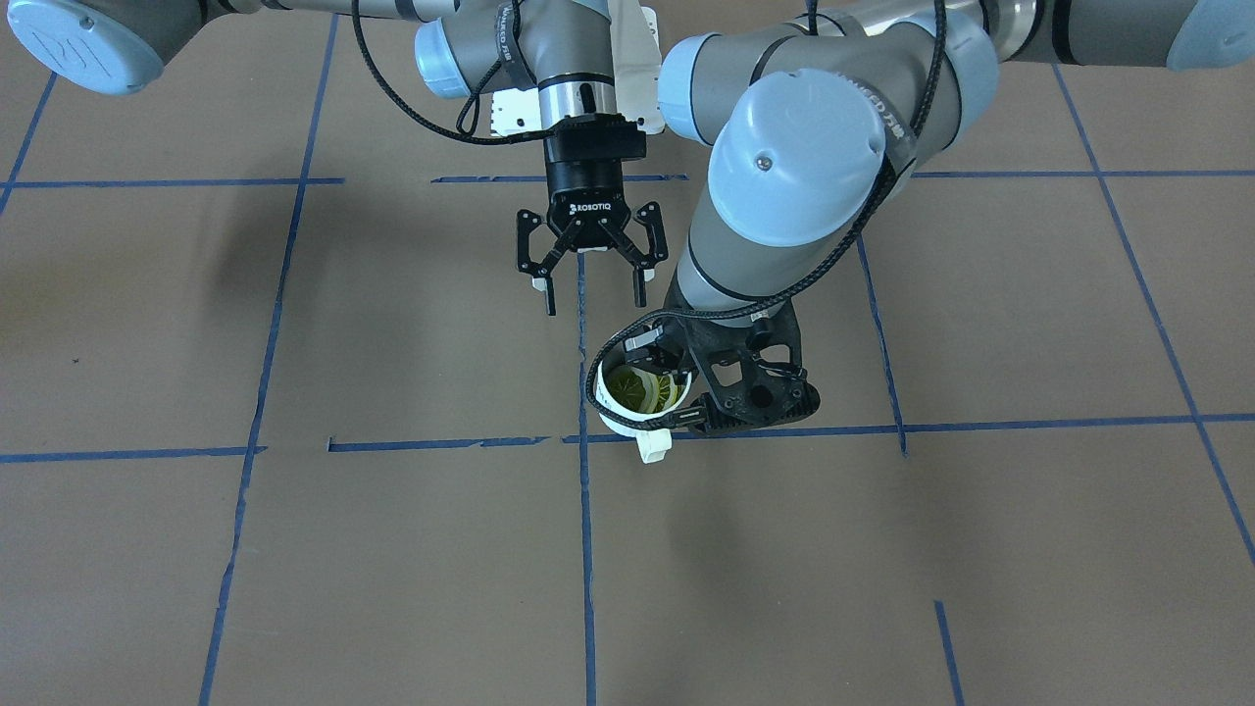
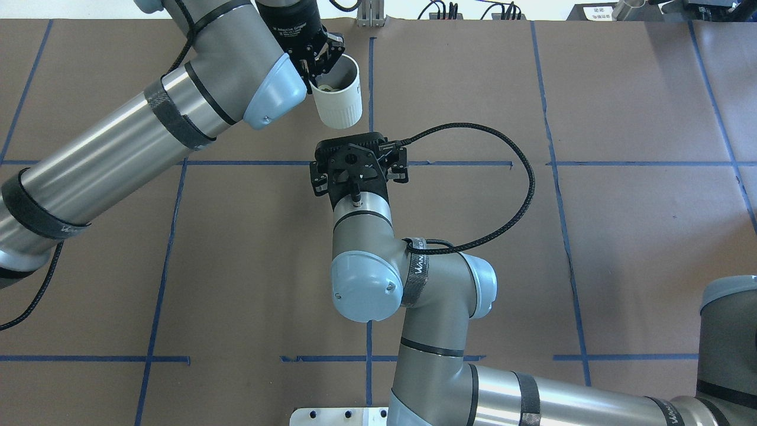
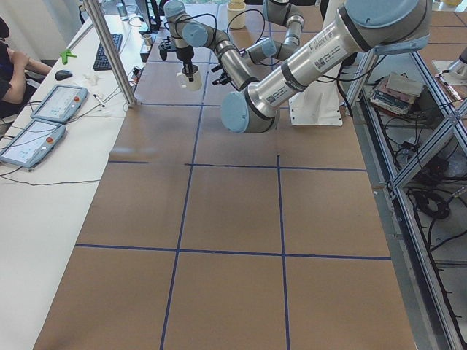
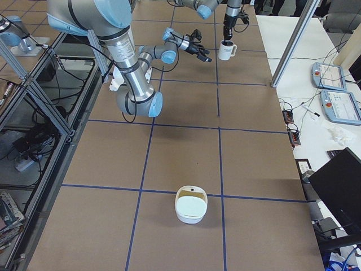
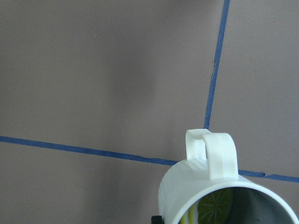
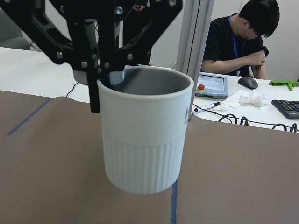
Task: Left arm hands cup to right arm to dump lemon
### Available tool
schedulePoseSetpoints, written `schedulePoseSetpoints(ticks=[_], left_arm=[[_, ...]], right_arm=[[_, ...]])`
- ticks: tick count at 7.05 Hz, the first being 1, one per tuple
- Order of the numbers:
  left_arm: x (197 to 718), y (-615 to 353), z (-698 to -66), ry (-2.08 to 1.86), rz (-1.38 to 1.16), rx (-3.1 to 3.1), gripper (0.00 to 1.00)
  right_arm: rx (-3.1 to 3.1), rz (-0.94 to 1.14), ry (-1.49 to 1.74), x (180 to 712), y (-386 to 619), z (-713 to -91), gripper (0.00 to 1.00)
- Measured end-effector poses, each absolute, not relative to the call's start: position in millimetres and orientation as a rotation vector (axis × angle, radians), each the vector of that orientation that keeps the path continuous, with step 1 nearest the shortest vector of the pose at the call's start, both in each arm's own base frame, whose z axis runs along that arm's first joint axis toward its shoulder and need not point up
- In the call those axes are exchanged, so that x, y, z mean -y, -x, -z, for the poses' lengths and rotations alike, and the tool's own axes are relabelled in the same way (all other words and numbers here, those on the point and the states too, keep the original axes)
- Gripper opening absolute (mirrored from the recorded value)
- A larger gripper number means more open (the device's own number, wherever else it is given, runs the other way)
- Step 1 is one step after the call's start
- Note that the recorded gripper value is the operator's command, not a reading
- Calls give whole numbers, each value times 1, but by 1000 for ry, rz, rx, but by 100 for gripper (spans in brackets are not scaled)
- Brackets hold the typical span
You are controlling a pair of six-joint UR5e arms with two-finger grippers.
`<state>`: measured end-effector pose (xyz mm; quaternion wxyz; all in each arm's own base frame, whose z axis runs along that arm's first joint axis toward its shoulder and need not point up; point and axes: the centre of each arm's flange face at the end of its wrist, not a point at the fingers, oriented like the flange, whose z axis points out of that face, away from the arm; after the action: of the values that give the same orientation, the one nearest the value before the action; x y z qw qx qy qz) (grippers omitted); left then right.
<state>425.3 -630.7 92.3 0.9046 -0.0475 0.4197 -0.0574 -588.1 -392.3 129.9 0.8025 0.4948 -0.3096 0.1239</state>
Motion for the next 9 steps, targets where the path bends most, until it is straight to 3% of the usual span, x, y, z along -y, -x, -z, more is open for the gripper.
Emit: schedulePoseSetpoints(ticks=[9], left_arm=[[601, -450, -86, 171, 46, -917, 0]], right_arm=[[650, -250, -1065, 392, 588, -135, 99]])
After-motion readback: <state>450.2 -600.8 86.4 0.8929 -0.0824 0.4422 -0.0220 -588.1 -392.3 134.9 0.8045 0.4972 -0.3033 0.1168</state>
